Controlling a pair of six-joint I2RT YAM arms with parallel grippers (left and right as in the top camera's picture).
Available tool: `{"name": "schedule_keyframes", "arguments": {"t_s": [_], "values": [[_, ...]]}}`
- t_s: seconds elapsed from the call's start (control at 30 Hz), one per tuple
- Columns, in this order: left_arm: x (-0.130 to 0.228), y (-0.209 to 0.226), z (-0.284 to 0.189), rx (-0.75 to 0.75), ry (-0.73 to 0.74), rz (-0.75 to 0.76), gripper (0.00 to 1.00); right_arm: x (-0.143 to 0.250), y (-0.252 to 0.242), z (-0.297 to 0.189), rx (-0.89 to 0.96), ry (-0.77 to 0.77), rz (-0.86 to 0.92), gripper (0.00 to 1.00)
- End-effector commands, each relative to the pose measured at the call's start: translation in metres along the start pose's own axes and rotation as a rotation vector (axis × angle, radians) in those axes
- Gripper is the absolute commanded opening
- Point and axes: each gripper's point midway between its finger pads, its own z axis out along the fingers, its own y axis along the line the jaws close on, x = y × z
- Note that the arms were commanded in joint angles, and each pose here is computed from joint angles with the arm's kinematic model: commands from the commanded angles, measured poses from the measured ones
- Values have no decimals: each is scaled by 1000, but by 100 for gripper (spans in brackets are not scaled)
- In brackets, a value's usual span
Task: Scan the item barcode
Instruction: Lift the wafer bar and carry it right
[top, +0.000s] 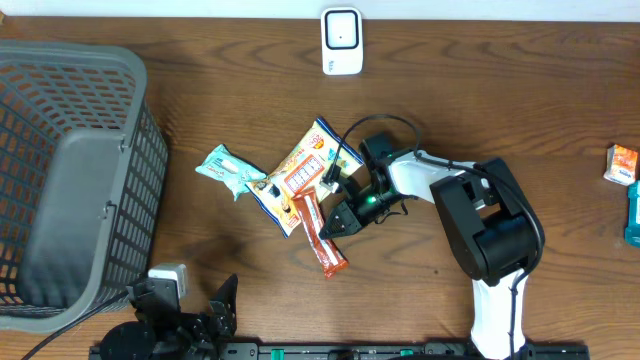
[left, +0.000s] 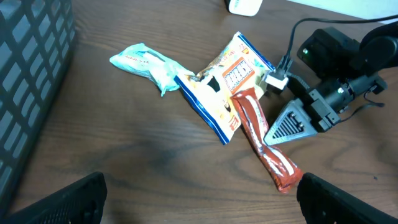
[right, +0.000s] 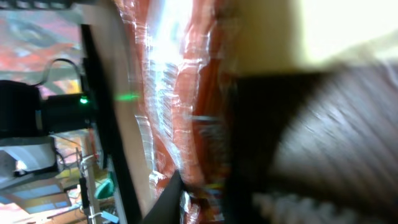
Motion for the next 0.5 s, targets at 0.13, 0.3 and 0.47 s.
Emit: {"name": "schedule_keyframes", "arguments": {"t_s": [0.13,0.3,0.47], "values": [[-1,-1,-1,2,-5,0,98,-1,-21,-7,102,18,16,1],[-1,-1,-1,3,-5,0,98,-14,10,-28,91,27,-70,1],[-1,-1,-1,3,-5,0,98,-28,43,-43,47,-31,-209,1]]}}
